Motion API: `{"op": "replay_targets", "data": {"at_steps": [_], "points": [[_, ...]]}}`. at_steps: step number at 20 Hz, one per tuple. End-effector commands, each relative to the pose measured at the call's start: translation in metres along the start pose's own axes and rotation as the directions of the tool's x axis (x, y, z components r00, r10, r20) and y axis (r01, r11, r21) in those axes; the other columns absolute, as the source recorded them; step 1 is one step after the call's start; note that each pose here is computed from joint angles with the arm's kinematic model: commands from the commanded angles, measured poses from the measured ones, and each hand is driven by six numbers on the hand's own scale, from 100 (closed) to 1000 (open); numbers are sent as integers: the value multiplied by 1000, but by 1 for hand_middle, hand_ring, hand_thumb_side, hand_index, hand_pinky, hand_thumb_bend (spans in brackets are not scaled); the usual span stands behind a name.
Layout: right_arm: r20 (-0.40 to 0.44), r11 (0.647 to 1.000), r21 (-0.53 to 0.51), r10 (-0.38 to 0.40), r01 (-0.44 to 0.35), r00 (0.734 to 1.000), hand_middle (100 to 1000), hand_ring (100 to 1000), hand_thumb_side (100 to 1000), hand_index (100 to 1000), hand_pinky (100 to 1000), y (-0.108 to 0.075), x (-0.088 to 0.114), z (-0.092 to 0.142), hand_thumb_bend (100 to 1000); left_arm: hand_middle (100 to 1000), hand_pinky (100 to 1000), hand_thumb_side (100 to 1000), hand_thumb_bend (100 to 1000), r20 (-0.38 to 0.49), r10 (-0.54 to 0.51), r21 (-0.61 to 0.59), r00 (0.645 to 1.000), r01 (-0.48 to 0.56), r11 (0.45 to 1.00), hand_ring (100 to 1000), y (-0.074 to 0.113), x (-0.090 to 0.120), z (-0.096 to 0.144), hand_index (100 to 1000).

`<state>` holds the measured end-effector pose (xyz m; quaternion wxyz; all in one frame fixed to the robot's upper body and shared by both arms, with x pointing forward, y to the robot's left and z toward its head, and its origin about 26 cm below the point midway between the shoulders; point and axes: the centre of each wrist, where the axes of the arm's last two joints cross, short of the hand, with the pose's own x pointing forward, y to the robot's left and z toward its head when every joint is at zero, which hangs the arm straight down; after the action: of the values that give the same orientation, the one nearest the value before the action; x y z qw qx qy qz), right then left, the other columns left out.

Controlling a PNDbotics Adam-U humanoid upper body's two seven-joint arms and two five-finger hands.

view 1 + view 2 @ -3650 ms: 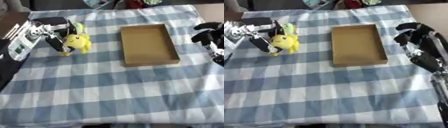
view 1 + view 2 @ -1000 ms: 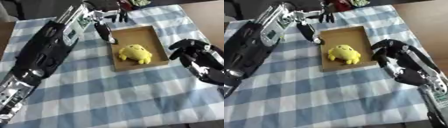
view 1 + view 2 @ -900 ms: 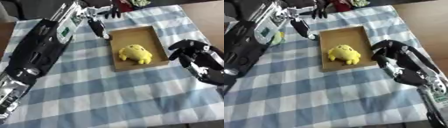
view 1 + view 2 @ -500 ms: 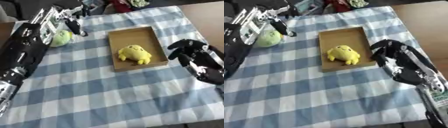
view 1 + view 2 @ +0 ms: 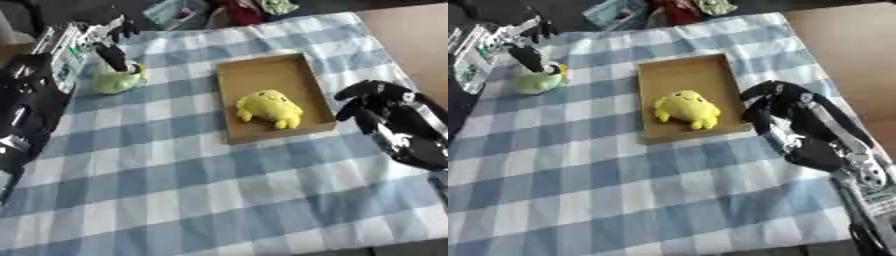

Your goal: Pick up objects on the table and place them in the box.

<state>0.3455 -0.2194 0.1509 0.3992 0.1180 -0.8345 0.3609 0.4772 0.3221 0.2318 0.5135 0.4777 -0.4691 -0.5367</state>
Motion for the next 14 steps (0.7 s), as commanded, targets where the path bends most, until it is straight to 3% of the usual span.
{"op": "replay_targets", "data": {"at_steps": [1, 9, 14], "points": [[4, 1000, -6, 31, -31, 1000, 703, 613, 488, 765, 634, -9, 5, 1, 185, 652, 728, 140, 576, -63, -14, 12, 998, 14, 1000, 625, 11, -23, 5, 795], [1, 999, -9, 30, -30, 1000, 703, 612, 489, 765, 634, -9, 4, 2, 184, 660, 743, 135, 538, -73, -29, -173, 997, 16, 985, 634, -11, -38, 2, 796], [0, 999, -11, 32, -32, 1000, 703, 612, 489, 765, 634, -9, 4, 2, 184, 513, 669, 100, 450, -76, -45, -222, 996, 27, 975, 500, -15, -41, 2, 679]]}}
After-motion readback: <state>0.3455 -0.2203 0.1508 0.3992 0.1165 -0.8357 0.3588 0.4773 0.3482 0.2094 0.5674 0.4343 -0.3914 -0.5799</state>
